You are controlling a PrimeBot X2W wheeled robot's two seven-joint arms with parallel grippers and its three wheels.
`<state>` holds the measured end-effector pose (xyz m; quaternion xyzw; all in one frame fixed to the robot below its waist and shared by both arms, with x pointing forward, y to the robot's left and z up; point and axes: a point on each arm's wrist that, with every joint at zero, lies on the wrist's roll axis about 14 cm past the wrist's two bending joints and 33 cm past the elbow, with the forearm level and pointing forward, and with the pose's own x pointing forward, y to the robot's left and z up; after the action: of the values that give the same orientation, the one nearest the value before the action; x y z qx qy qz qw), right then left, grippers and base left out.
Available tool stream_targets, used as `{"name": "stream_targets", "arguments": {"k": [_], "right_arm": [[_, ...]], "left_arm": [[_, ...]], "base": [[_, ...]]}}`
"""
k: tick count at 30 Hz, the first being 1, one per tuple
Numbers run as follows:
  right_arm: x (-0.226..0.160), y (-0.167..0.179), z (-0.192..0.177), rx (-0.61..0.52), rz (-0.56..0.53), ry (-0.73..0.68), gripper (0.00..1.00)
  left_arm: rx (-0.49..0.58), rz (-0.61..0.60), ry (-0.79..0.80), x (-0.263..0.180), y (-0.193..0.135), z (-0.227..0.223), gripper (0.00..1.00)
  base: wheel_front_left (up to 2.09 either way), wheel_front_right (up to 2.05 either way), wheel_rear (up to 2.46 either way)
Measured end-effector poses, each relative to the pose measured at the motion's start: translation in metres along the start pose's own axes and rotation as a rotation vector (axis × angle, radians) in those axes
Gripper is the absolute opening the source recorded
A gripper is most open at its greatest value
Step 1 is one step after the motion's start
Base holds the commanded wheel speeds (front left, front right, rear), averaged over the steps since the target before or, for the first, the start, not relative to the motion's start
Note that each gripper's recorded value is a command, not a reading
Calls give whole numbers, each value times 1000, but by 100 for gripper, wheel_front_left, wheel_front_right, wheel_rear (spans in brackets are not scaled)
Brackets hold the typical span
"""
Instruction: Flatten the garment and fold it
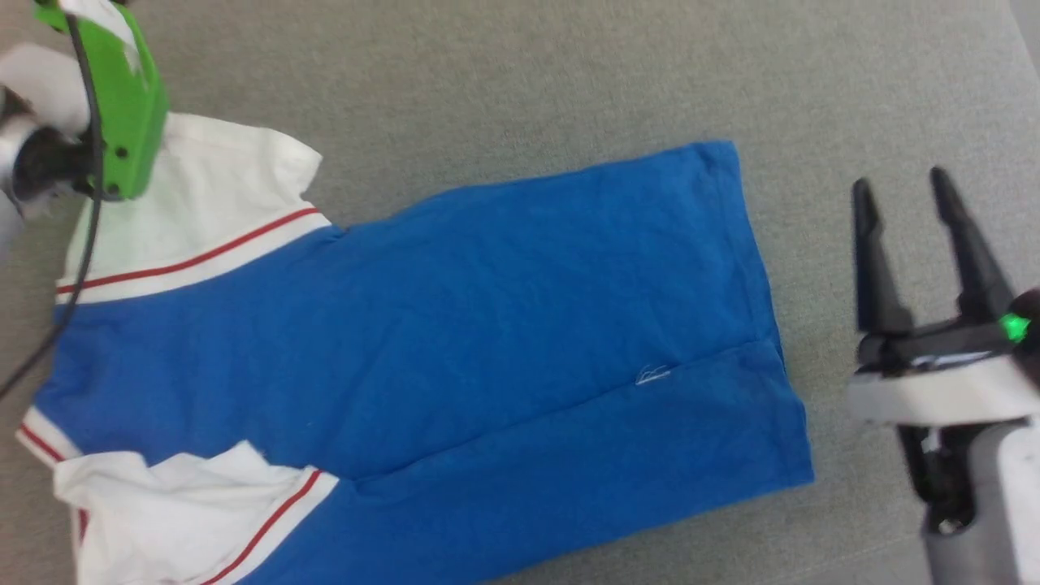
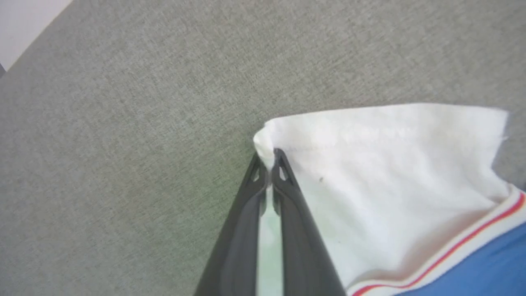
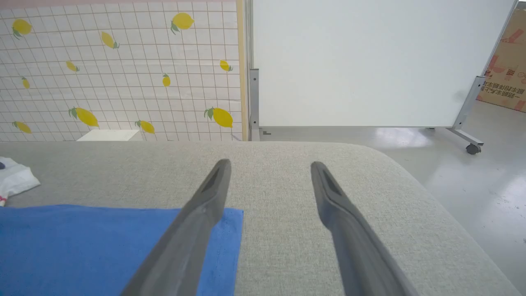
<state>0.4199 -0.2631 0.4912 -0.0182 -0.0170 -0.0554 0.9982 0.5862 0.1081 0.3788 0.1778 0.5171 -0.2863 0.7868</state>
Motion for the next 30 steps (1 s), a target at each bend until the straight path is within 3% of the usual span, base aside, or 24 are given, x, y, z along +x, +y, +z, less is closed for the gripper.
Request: {"name": "stream_targets", "arguments": {"k": [6, 10, 20, 25, 30], "right_arm": [[28, -6, 43, -5, 55, -42, 100], [50, 4, 53, -36, 149, 57, 100], [69, 40, 8, -46, 364, 635, 100], [63, 48, -19, -118, 408, 882, 100], [62, 47, -47, -154, 399, 1026, 100]], "left_arm": [[34, 4, -102, -32, -16, 7, 0], [74, -1, -177, -57, -29, 10, 0], [91, 23, -258, -96, -34, -7, 0], [89, 32, -276, -103, -33, -12, 0], [93, 32, -282, -101, -31, -13, 0]], "base": [[0, 0, 0], [0, 0, 0], [0, 0, 0], [0, 0, 0], [0, 0, 0]]}}
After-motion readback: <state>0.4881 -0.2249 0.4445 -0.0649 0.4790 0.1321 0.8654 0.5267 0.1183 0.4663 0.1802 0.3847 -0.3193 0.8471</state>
